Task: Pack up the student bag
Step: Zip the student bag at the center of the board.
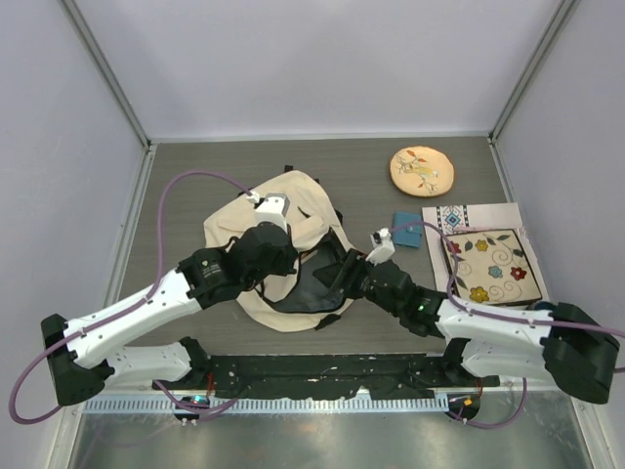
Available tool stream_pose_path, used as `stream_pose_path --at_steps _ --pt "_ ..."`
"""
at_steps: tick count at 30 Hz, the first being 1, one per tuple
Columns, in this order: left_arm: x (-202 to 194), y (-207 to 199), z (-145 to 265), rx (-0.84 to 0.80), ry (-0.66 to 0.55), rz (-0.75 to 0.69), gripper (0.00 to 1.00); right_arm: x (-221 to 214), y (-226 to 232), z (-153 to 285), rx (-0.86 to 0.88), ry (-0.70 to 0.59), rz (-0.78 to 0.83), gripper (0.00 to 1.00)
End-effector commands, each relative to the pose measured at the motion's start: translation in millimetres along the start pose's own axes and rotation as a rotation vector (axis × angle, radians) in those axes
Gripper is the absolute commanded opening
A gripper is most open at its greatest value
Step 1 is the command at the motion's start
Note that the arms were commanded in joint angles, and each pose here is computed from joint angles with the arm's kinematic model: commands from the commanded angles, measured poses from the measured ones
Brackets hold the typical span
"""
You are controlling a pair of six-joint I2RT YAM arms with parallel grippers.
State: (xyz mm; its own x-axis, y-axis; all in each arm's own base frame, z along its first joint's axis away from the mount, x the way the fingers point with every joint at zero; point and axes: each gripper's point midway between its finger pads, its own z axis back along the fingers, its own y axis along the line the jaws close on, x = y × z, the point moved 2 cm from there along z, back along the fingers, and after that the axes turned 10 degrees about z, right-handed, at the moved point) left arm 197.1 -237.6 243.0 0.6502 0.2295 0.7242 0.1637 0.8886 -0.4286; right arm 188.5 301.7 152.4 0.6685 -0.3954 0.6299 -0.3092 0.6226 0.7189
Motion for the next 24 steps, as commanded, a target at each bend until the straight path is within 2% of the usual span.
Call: stream_pose_path --at_steps 1,5,14,24 --pt "14 -9 0 -0.04 -0.063 0.06 0.0 -5 -45 27 -0.179 -0.006 0.069 0.64" --pt "9 -10 -4 -0.043 -0.047 0.059 0.0 -9 -80 51 -0.345 0.013 0.098 0.56" --pt "3 -10 -9 -0.042 -0.024 0.047 0.0 -14 -91 50 -0.361 -0.003 0.098 0.41" --pt "-1 -11 -10 -0.051 -0.011 0.052 0.0 -15 -83 30 -0.318 -0.009 0.145 0.38"
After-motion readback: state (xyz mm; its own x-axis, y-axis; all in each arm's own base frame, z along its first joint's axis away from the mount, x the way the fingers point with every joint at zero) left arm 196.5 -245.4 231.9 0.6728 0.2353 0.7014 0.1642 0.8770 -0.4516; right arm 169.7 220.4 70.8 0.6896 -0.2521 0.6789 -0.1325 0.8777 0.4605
